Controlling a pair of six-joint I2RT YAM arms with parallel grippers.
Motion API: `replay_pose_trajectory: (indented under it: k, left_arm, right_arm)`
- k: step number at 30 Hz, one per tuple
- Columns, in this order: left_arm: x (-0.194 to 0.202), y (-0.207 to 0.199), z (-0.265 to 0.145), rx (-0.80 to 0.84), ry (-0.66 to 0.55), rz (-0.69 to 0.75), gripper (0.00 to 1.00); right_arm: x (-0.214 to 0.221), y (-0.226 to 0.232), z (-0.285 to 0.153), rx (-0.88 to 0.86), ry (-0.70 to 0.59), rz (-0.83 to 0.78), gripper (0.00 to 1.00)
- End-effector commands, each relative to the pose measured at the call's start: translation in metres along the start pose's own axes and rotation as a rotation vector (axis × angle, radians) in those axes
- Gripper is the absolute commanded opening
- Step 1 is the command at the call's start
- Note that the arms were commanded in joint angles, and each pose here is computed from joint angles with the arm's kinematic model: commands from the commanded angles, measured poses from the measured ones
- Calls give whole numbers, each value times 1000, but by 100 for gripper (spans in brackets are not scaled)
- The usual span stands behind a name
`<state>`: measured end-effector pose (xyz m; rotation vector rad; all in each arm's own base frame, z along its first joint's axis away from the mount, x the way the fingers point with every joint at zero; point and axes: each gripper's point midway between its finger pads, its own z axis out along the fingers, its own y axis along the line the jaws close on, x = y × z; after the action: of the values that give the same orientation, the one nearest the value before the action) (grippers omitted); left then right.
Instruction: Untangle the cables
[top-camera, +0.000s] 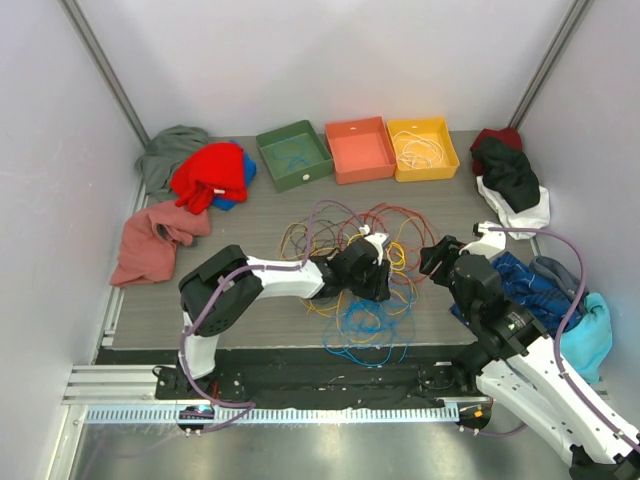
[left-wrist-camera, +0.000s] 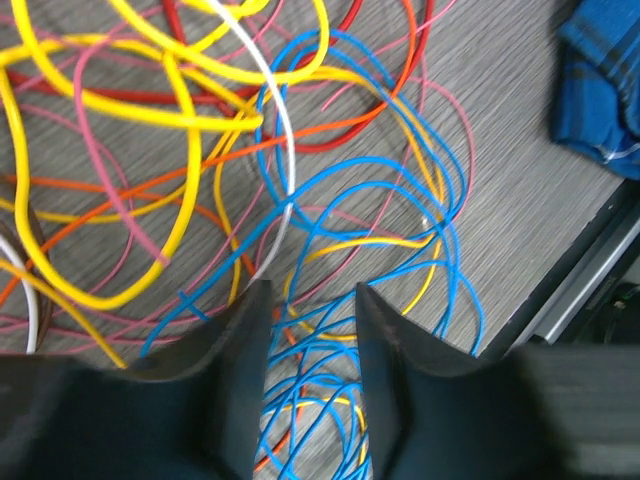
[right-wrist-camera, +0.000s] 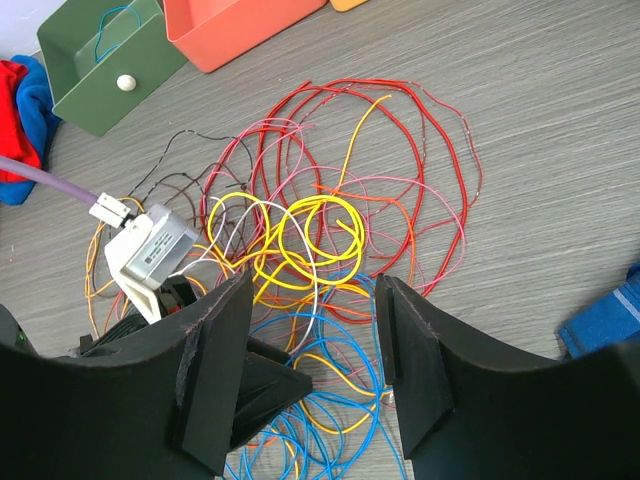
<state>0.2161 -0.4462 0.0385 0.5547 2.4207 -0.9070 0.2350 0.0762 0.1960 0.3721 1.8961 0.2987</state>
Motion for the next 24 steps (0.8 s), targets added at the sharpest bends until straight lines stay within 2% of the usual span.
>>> replay_pose_trajectory:
  k: [1,5,9,13,19,24]
  left_arm:
    - [-8,-10,-11,41,-39,16,36]
    - [-11,-8,-20,31,-64,16,23]
    - [-34,-15,-43,13,-130,37,0]
    - [-78,-31,-100,-10,-262,80,0]
    - [-159,-61,-224,-68,-527,178,0]
    - [-195,-72,-294,-124,-645,269,0]
  right_arm:
    - [-11,4,-1,-3,-33,24,59]
    - [-12,3,-3,-7,-41,30,59]
    - [-14,3,-4,-10,-48,37,59]
    - [-16,6,-4,-19,-44,43,59]
    - [-13,13,-3,-49,-33,51,59]
    - [-13,24,-4,-99,-22,59,59]
